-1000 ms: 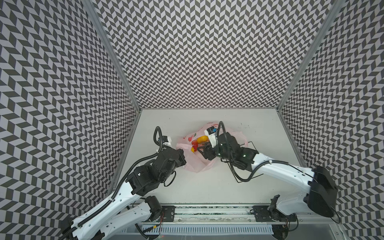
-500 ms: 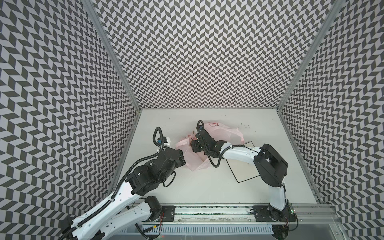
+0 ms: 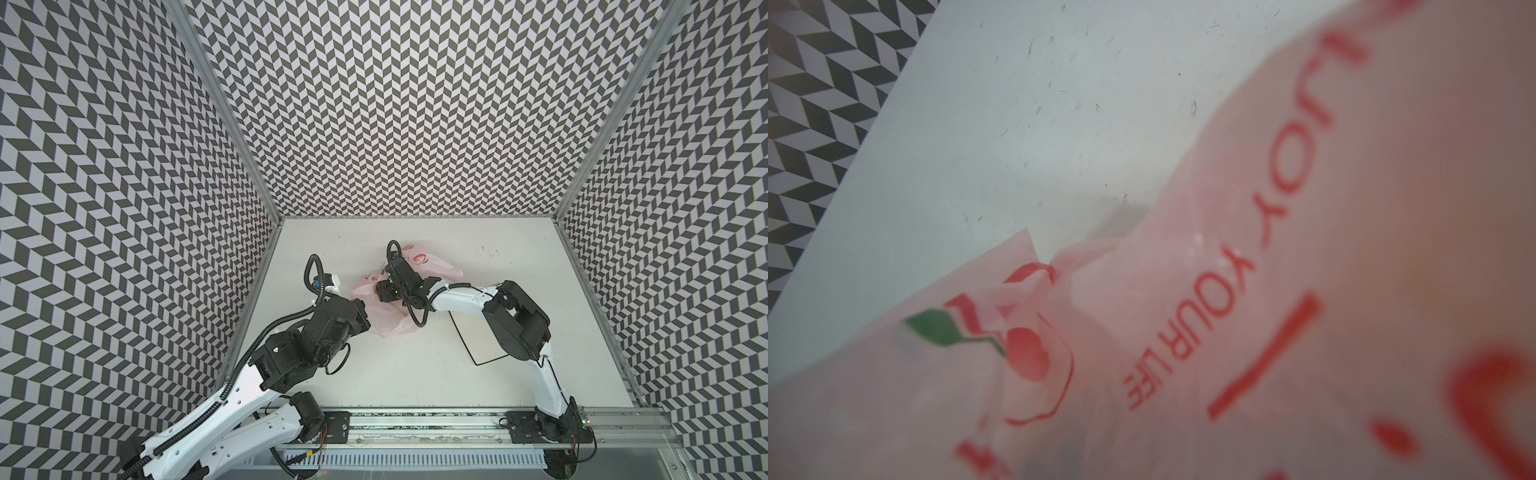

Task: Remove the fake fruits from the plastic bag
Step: 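Reach the right gripper back into the bag and grasp a small peach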

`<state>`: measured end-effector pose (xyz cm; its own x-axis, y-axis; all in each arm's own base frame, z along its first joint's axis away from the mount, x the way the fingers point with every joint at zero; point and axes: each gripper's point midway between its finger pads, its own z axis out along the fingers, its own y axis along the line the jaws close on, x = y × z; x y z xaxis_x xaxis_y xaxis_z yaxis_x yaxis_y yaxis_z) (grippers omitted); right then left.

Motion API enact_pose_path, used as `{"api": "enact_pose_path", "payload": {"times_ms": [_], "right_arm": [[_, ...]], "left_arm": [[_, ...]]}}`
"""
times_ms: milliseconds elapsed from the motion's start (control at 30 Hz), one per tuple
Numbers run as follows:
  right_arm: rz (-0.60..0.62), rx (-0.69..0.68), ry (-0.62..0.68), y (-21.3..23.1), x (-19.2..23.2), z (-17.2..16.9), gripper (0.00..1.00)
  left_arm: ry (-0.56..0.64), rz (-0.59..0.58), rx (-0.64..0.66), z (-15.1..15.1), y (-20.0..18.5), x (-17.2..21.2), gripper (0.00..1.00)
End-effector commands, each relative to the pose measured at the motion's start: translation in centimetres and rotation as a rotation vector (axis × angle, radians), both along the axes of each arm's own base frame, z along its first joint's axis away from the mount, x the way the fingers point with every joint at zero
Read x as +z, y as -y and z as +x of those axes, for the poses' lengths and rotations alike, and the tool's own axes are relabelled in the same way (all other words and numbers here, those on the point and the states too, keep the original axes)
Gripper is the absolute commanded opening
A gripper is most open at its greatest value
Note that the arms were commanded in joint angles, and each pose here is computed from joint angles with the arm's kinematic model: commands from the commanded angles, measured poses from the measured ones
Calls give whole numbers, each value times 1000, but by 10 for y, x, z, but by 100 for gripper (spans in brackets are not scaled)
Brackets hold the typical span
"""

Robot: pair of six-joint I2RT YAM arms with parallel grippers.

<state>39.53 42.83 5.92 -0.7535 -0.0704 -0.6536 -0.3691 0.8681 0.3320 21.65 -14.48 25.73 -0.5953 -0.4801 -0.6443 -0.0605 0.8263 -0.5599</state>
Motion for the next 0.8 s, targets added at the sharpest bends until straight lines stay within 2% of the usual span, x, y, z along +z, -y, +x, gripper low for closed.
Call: {"api": "enact_pose_path", "payload": {"times_ms": [0, 200, 433, 600, 767], "right_arm": [[7, 34, -1, -11, -7, 1, 67], [-39, 32, -11, -11, -26, 5, 69], [-50, 39, -14, -11, -29, 5, 58], [-25, 52, 16, -15, -2, 7, 50], [45, 90, 59, -20, 49, -3, 46]], "left_arm": [[24, -13, 14, 2, -3, 15, 0], [23, -12, 13, 2, -3, 15, 0], [30, -17, 18, 3, -3, 15, 0], [37, -30, 21, 5, -1, 15, 0], [44, -51, 31, 7, 1, 14, 0]]}}
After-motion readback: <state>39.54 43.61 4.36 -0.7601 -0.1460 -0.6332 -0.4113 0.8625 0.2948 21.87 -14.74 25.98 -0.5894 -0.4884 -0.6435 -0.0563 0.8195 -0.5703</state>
